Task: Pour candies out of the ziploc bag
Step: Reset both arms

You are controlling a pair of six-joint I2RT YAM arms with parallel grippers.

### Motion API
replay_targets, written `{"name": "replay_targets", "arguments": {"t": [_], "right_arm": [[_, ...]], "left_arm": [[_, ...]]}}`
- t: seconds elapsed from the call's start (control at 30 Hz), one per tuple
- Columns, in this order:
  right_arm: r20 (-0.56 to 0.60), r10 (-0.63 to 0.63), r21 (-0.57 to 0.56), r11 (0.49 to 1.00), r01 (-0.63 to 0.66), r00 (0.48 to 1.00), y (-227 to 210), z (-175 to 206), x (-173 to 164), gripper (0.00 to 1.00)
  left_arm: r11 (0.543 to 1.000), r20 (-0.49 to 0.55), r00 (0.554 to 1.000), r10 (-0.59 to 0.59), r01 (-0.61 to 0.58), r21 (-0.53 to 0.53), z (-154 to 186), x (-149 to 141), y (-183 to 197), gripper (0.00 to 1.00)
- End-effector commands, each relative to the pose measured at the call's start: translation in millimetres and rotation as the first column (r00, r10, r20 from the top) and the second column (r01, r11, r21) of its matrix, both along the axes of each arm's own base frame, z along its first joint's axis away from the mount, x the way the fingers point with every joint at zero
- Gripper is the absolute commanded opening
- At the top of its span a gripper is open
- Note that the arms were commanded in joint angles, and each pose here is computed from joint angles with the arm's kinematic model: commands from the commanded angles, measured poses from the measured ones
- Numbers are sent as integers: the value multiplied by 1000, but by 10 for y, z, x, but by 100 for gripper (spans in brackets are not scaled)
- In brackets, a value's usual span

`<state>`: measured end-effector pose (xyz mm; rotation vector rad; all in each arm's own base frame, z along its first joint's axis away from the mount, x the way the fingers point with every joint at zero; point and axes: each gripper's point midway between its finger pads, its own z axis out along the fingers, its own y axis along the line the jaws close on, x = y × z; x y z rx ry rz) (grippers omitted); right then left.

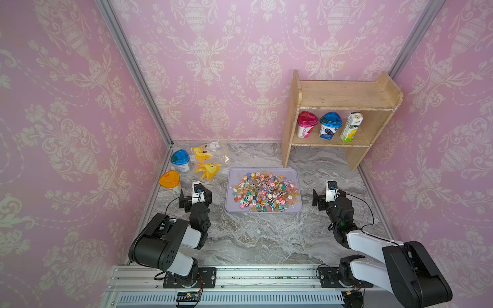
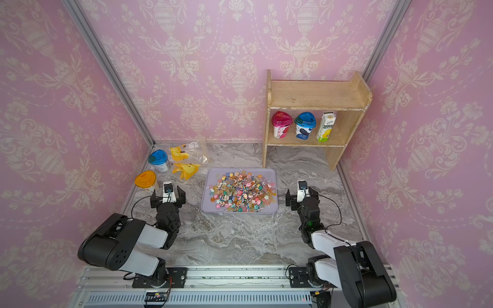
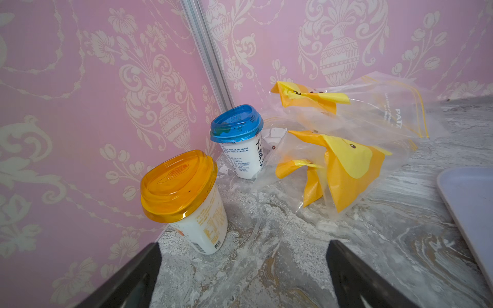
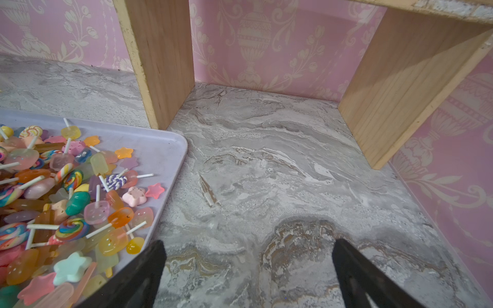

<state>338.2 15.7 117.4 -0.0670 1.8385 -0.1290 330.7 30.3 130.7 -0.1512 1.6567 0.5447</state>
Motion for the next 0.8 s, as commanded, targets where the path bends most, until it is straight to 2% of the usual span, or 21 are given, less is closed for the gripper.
{"name": "replay_targets", "arguments": {"t": [0.0, 0.2, 0.3, 0.4, 0.6, 0.77], "right_arm": [[36, -3, 27, 1000, 2, 999, -2, 131, 92, 100], [32, 4, 27, 1000, -4, 999, 6, 127, 135, 100], [61, 21, 63, 998, -25, 998, 21, 81, 159, 100], [52, 44, 38, 998, -46, 998, 82, -54, 248, 100], [51, 40, 43, 998, -43, 998, 72, -58, 234, 100], [47, 38, 47, 998, -41, 998, 69, -57, 247, 100]], "left_arm": [[1000, 9, 1000, -16, 16, -2, 42, 61, -22, 99], [1000, 19, 1000, -4, 4, -20, 45, 40, 24, 99], [1000, 24, 1000, 2, -1, -29, 48, 24, 48, 99], [999, 33, 999, -2, 3, -43, 49, 18, 49, 99], [993, 54, 999, -1, 7, -121, -23, 33, 98, 99], [992, 42, 999, 3, 2, -124, -65, 91, 102, 99]]}}
